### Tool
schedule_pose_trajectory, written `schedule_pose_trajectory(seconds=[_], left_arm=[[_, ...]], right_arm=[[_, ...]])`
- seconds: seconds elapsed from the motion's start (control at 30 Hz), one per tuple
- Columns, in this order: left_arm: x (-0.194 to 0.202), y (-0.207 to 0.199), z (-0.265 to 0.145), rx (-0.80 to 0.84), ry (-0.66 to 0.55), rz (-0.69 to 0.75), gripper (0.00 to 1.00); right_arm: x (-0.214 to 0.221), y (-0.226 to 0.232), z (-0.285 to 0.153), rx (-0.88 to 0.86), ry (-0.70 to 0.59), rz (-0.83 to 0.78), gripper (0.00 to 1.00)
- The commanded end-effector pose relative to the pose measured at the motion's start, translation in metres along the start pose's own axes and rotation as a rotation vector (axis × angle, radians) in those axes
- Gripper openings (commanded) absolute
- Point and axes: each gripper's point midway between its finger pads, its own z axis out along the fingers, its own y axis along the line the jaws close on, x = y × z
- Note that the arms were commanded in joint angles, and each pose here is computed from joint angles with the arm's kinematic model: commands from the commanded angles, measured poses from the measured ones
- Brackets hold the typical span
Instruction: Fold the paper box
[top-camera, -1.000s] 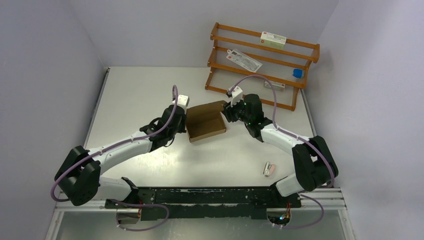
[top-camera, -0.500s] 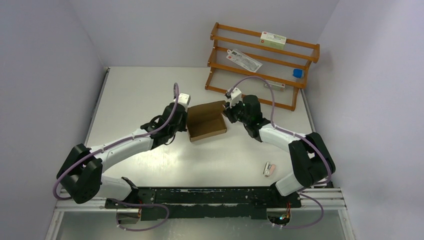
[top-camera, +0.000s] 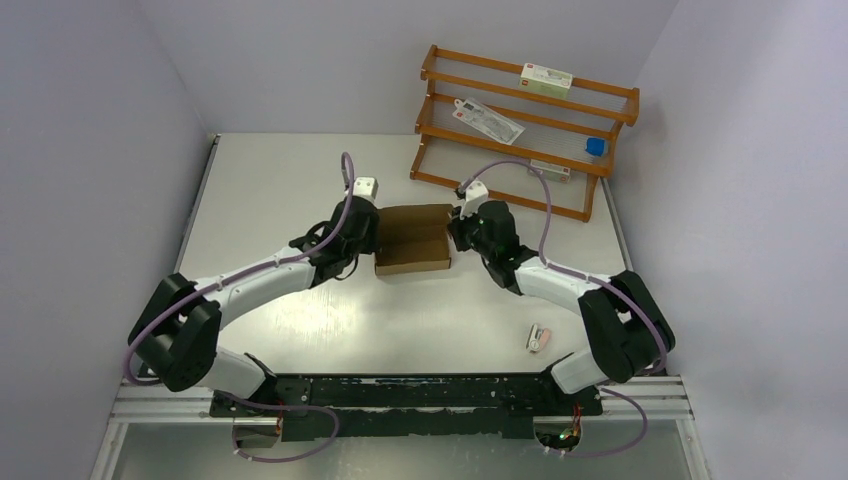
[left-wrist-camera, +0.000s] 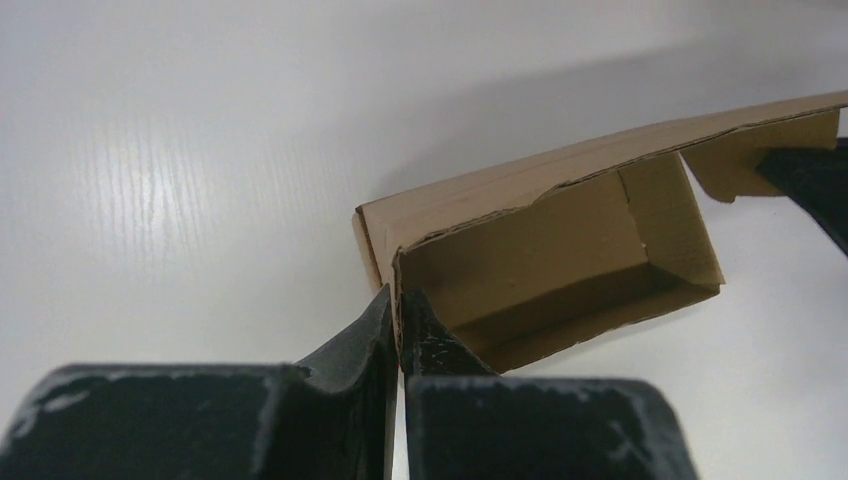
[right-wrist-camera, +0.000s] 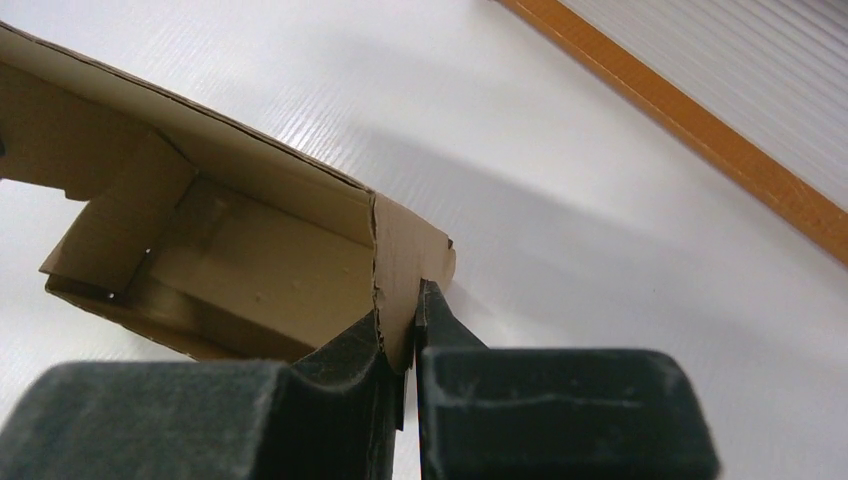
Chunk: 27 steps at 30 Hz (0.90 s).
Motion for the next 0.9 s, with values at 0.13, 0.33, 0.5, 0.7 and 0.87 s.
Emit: schedule_pose_trajectory(seconds=[0.13, 0.33, 0.5, 0.7, 0.87], left_arm=[[-0.011, -0.035, 0.007, 0.136, -0.034, -0.115, 0.07], [-0.008, -0.04, 0.008, 0.159, -0.019, -0.117, 0.07], [0.002, -0.037, 0.008, 0.164, -0.006, -0.115, 0.07], [0.014, -0.028, 0.007, 0.142, 0.01, -0.091, 0.07], [0.021, -0.021, 0.003, 0.132, 0.006, -0.07, 0.07]], right_arm=[[-0.012, 0.022, -0.003, 0.048, -0.024, 0.12, 0.09], [-0.013, 0.028, -0.002, 0.101, -0.004, 0.189, 0.09], [-0.013, 0.032, -0.003, 0.13, -0.004, 0.271, 0.09], [-0.005, 0.034, -0.003, 0.17, 0.012, 0.316, 0.1], [0.0, 0.038, -0.006, 0.18, -0.004, 0.288, 0.1]])
